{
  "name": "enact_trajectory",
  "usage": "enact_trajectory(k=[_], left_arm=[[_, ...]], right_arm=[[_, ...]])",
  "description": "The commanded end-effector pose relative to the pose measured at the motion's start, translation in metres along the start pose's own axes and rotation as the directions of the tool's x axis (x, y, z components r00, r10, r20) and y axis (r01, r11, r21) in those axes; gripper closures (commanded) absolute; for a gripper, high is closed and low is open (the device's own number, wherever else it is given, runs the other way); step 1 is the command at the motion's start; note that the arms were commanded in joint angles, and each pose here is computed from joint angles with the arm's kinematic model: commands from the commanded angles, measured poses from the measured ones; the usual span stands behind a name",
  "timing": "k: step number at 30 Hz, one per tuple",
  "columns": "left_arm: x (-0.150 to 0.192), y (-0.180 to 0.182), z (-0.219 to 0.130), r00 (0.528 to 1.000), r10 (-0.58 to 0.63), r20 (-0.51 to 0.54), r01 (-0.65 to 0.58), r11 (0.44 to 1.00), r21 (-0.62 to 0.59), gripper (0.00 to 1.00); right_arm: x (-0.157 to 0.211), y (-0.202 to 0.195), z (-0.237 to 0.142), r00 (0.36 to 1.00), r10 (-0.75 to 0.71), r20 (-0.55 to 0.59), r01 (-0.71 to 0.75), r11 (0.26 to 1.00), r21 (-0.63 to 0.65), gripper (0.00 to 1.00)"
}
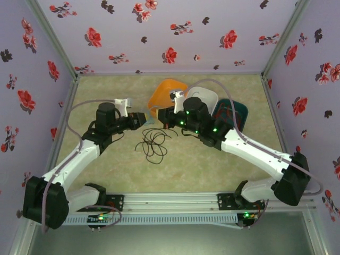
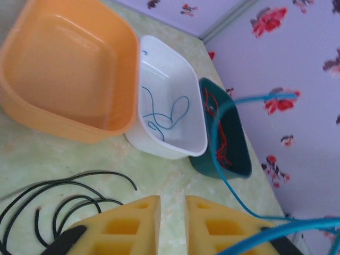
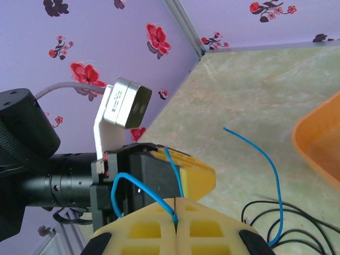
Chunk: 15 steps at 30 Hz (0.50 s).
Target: Untangle the cables
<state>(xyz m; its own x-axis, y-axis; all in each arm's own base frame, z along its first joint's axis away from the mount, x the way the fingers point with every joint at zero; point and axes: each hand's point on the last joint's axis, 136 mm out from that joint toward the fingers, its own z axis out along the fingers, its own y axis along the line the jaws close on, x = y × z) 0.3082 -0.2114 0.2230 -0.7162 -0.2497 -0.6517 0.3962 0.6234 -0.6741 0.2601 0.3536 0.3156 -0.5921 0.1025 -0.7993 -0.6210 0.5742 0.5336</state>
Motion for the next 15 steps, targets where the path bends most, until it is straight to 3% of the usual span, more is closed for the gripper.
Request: enact_trajectory(k=[1, 5, 9, 13, 15], left_arm=[[-0.014, 0.016, -0.006, 0.995, -0.026, 0.095, 0.036, 0.994, -0.106, 0.87], [-0.012, 0.05, -0.016, 0.987, -0.094, 0.128, 0.124, 0.96, -0.25, 0.95], [-0.001, 0.084, -0.025, 0.969, -0.194, 0.153, 0.235, 0.914, -0.332, 0.97], [0.011, 0.098, -0.027, 0.968, -0.211, 0.137, 0.248, 0.897, -0.367, 0.89], [0.018, 0.103, -0.027, 0.971, -0.211, 0.111, 0.238, 0.89, -0.388, 0.77]], right_arm=[[-0.017, 0.002, -0.018, 0.997, -0.005, 0.071, 0.005, 1.0, 0.004, 1.0], [-0.024, -0.003, -0.031, 0.994, -0.023, 0.105, 0.018, 0.999, 0.047, 1.0], [-0.034, -0.009, -0.047, 0.988, -0.046, 0.15, 0.032, 0.995, 0.096, 1.0], [-0.044, -0.024, -0.062, 0.981, -0.074, 0.181, 0.036, 0.979, 0.201, 1.0], [-0.051, -0.031, -0.071, 0.977, -0.084, 0.198, 0.032, 0.967, 0.251, 1.0]])
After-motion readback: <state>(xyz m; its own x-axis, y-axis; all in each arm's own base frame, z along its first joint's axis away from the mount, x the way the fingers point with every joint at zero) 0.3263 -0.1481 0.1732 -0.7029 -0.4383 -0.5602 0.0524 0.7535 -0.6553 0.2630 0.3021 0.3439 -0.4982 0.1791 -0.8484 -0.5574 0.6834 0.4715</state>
